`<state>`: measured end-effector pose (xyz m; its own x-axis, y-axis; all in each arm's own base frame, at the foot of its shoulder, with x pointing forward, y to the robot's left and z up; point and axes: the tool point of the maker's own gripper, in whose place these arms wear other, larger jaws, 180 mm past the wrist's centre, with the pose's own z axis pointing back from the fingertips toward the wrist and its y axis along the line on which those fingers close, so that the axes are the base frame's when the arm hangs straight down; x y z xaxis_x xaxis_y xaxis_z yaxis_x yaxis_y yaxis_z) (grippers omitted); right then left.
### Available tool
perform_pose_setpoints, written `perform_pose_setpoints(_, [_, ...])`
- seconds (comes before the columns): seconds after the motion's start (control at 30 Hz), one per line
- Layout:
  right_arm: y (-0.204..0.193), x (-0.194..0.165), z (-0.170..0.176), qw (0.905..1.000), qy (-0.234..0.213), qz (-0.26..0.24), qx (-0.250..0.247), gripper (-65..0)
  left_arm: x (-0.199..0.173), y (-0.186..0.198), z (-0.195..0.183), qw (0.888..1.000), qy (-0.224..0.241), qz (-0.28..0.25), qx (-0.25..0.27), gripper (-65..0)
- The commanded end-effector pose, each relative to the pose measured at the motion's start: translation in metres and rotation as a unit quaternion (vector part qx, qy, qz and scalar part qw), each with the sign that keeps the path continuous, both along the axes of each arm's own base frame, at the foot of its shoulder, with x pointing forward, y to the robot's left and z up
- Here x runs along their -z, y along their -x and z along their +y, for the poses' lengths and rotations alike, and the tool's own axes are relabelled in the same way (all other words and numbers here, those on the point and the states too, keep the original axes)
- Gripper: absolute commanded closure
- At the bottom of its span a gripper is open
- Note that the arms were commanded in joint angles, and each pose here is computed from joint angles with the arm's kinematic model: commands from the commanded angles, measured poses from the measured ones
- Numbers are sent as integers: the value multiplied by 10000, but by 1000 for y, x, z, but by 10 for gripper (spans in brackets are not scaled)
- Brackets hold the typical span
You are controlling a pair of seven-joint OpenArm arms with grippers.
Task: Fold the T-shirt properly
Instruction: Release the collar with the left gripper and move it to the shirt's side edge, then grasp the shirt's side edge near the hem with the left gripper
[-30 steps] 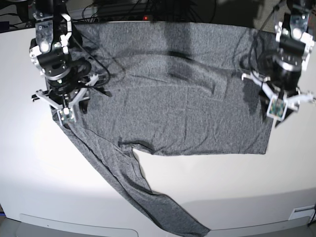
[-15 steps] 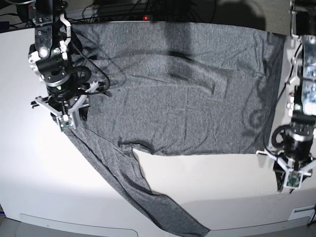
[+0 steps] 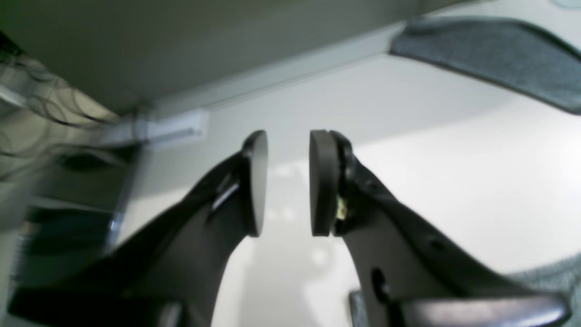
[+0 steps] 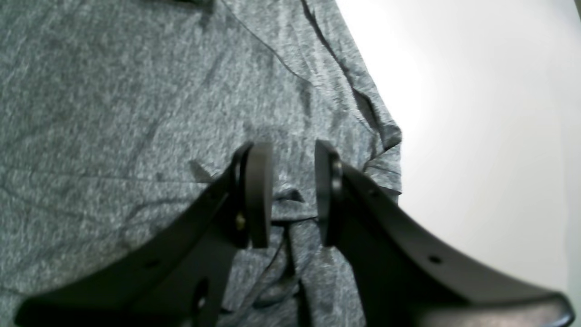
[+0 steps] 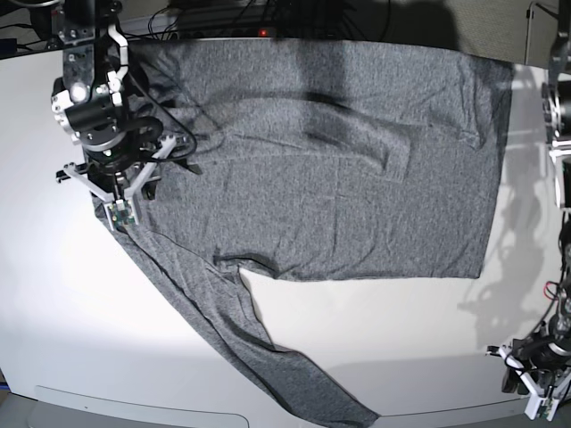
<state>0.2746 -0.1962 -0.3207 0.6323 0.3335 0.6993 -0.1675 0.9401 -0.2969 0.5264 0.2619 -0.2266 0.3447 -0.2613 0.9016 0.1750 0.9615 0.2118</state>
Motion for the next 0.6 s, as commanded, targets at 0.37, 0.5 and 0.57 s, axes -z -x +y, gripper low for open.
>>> perform_pose_setpoints(0.37, [8,4,5,9990,-266,345,27,-217,40,-12,26,9898,906,1095,21,-160])
perform_pose_setpoints(0.5, [9,5,3,9990,-225,394,48,-352,66,-2,30,9851,859,1489,-82,-160])
perform_pose_setpoints(0.57, [9,5,3,9990,-225,392,50,-351,67,-2,30,9848,901,1485,-89,-160])
